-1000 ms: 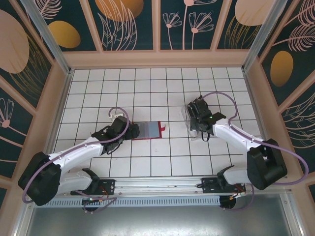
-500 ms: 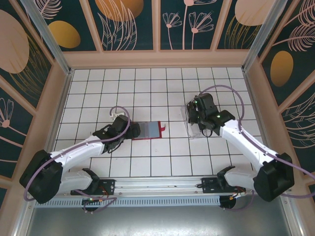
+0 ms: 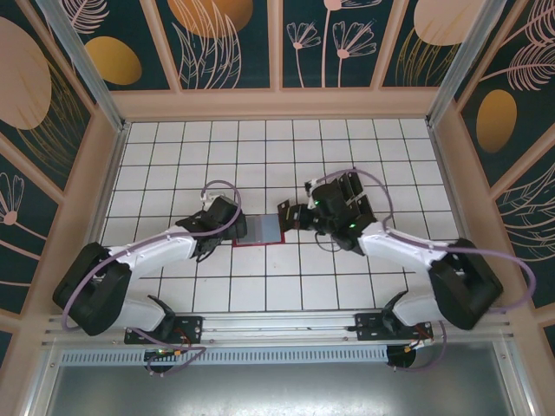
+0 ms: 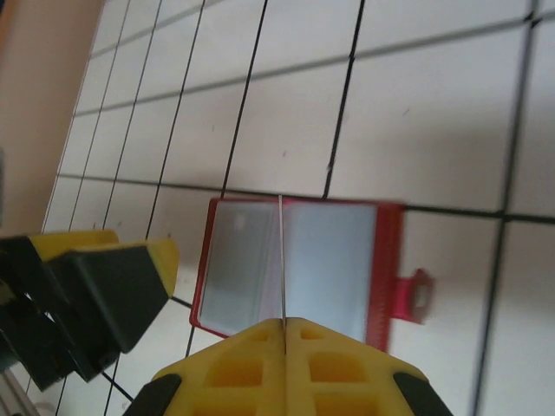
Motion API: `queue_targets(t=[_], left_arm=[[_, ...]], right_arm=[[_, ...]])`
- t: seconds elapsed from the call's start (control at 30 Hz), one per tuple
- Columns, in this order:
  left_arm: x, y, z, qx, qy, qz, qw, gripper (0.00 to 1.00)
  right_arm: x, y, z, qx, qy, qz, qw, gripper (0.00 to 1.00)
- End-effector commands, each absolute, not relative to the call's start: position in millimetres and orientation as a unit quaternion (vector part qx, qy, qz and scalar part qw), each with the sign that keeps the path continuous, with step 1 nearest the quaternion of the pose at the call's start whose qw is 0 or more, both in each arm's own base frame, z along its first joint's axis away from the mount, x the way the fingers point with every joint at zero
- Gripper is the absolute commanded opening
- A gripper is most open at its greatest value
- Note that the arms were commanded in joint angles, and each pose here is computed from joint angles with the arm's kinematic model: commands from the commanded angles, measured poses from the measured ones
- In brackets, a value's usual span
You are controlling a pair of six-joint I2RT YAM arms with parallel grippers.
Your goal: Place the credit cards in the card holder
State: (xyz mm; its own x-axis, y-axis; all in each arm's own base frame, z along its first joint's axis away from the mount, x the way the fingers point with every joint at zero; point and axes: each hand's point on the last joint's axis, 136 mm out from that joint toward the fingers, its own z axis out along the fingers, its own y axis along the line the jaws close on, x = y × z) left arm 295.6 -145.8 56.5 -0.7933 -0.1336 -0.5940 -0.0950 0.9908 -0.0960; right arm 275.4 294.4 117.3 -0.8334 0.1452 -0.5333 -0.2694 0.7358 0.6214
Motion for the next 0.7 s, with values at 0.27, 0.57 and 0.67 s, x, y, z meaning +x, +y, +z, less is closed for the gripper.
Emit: queue_targets(t=[0.27,0.57,0.67], left_arm=[[299,-134,52,-0.067,0.950,-0.014,0.306,0.99],[300,-136,53,-0.063,0.949,-0.019,0.307,0.99],[301,-136,54,-0.060,0.949,-0.020,0.308,0.99]], right_arm=[[284,347,98,-0.023,0.850,0.438,0.291,0.00],[288,342,53,-0.015,0.875,0.399,0.272,0.00],[286,336,42,-0.006,0.882,0.389,0.266,0.00]])
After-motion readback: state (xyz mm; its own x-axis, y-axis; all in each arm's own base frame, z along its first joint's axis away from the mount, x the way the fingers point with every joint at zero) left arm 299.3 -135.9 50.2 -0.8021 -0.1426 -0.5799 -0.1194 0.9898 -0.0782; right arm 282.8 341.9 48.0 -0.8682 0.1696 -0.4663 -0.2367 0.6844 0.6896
